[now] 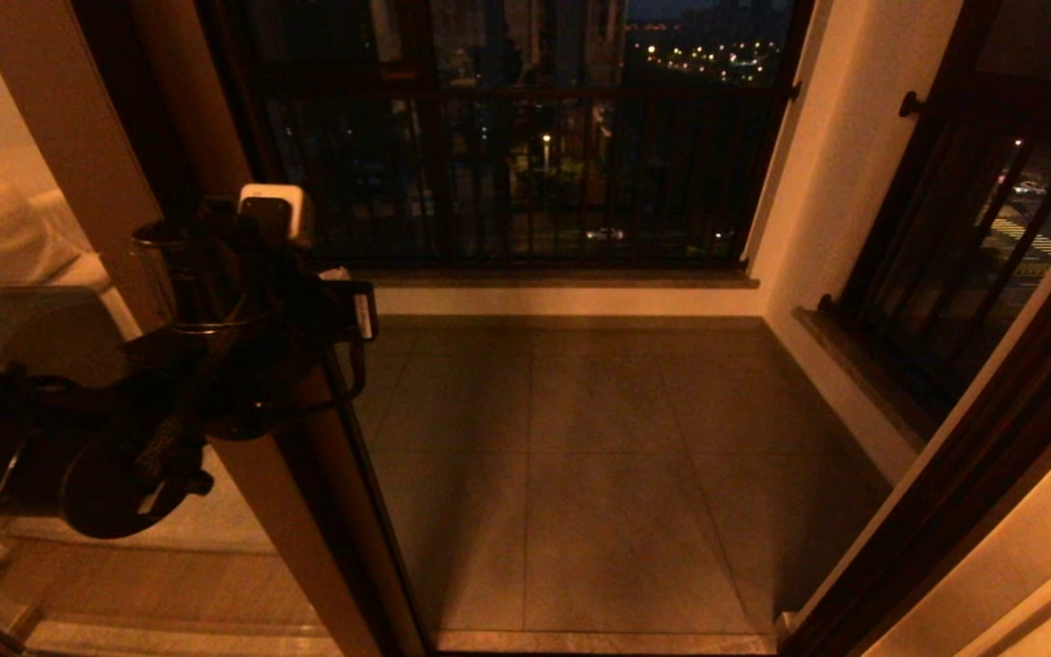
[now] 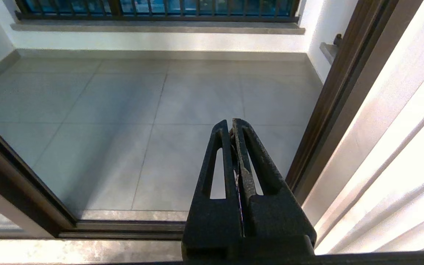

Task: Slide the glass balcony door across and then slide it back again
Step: Close the slid door

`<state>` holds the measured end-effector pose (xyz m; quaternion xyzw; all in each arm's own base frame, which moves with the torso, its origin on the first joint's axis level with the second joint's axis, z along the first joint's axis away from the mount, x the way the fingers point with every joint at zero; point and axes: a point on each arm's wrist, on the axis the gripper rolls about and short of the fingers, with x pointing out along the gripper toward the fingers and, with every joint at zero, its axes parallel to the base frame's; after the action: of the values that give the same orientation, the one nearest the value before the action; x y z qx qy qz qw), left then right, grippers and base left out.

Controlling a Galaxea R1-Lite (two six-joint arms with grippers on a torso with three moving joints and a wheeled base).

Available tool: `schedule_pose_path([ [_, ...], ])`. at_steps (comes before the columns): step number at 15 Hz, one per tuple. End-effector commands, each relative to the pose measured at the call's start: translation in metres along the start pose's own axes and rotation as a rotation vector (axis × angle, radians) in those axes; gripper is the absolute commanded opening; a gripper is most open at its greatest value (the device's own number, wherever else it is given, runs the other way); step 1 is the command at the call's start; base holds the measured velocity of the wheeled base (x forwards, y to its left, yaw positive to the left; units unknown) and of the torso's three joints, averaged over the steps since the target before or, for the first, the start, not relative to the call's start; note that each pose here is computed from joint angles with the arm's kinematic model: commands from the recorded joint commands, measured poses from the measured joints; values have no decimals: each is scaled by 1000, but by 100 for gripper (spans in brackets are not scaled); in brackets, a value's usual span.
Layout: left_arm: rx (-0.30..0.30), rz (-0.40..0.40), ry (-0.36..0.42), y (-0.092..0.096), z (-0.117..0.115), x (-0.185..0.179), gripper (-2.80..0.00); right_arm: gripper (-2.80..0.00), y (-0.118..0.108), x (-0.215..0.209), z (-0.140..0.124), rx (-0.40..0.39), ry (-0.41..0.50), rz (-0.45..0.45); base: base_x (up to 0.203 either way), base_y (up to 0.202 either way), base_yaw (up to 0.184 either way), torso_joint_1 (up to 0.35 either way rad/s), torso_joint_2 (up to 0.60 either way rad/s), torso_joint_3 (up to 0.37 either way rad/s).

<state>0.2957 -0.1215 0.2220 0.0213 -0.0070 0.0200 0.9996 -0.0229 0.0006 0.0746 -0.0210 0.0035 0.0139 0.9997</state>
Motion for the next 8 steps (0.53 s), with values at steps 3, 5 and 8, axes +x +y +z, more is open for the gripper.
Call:
schedule_pose_path([
  [3, 32, -36, 105, 27, 23, -58, -280, -280, 0, 0, -1, -1, 3, 1, 0, 0, 0, 0, 0, 0],
  [5, 29, -89, 289, 40, 24, -78, -280, -280, 0, 0, -1, -1, 3, 2, 0, 0, 0, 0, 0, 0],
  [8, -66, 15, 392, 64, 42, -56, -280, -280, 0, 0, -1, -1, 3, 2, 0, 0, 0, 0, 0, 0],
])
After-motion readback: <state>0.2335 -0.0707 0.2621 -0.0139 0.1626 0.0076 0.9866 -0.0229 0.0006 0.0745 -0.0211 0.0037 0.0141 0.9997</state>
